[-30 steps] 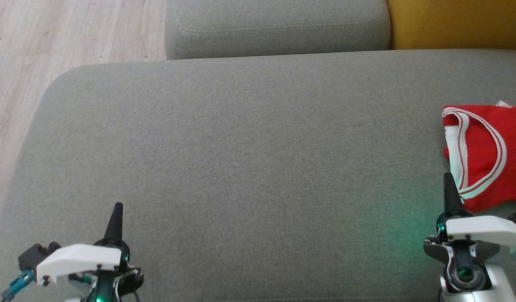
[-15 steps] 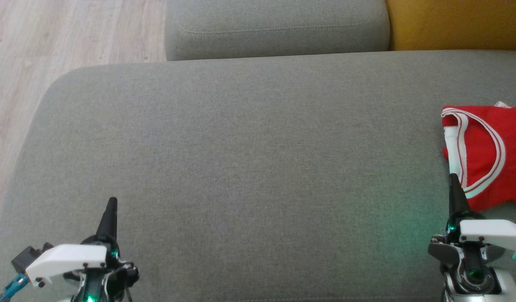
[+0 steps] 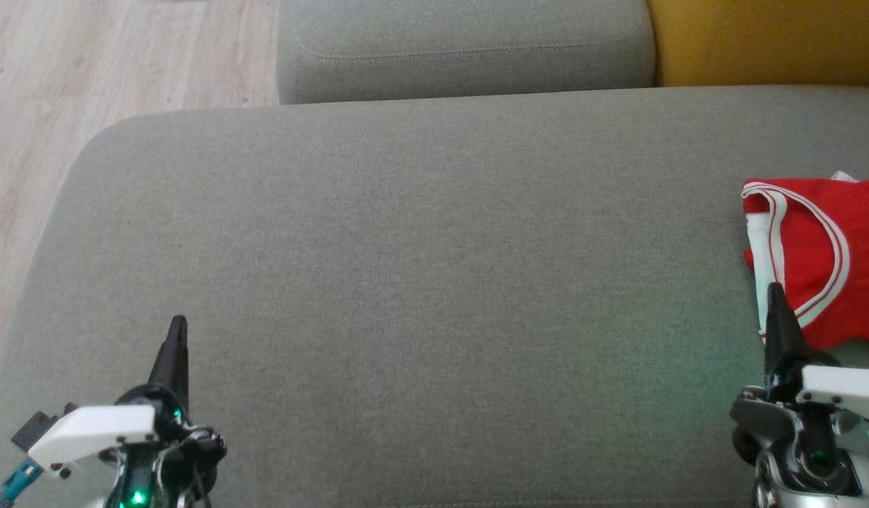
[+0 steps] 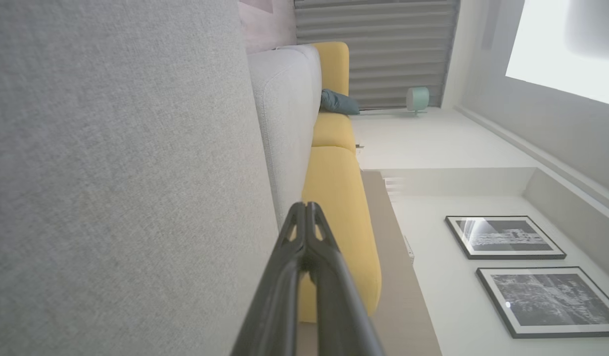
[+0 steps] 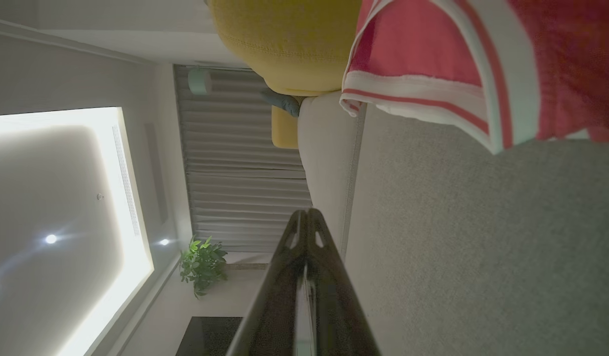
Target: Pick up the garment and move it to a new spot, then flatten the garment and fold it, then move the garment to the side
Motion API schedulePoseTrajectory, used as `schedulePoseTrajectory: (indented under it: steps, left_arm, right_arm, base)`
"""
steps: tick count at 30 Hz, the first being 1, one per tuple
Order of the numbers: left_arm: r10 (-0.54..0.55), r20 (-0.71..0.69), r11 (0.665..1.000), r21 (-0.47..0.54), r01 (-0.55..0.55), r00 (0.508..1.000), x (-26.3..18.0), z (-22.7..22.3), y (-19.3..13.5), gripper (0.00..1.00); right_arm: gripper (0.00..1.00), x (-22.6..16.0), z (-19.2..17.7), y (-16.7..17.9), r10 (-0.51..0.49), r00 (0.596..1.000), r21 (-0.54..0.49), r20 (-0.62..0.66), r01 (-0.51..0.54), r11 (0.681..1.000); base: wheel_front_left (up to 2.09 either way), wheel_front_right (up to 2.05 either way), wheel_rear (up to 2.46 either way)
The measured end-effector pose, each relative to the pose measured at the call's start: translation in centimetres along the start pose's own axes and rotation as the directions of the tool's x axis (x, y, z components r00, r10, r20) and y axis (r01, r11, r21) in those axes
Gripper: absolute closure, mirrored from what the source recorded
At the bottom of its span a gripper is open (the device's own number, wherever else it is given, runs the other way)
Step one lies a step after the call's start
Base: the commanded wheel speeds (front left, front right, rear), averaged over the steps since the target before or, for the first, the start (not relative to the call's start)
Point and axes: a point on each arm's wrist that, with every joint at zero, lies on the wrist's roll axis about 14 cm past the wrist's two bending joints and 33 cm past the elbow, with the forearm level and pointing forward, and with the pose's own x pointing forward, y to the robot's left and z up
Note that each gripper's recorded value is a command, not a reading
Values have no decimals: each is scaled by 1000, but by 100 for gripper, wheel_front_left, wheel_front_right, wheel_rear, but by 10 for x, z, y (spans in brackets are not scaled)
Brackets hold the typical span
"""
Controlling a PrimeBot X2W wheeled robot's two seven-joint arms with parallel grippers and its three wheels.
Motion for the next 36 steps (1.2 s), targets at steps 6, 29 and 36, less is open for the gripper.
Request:
schedulePoseTrajectory:
  steps: [6,29,36]
  left_arm:
    - [-27,1,998,-63,27,1000,0,2,-5,100]
    - [-31,2,997,-69,31,1000,1,2,-7,100]
    - [-31,2,997,-69,31,1000,1,2,-7,100]
  right_arm:
    - [100,-3,2,1,10,1000,70,2,-10,997]
    - [100,-3,3,3,16,1000,76,3,-16,997]
    - [100,-3,3,3,16,1000,76,3,-16,997]
  base:
    - [0,0,0]
    - [0,0,0]
    - [0,0,0]
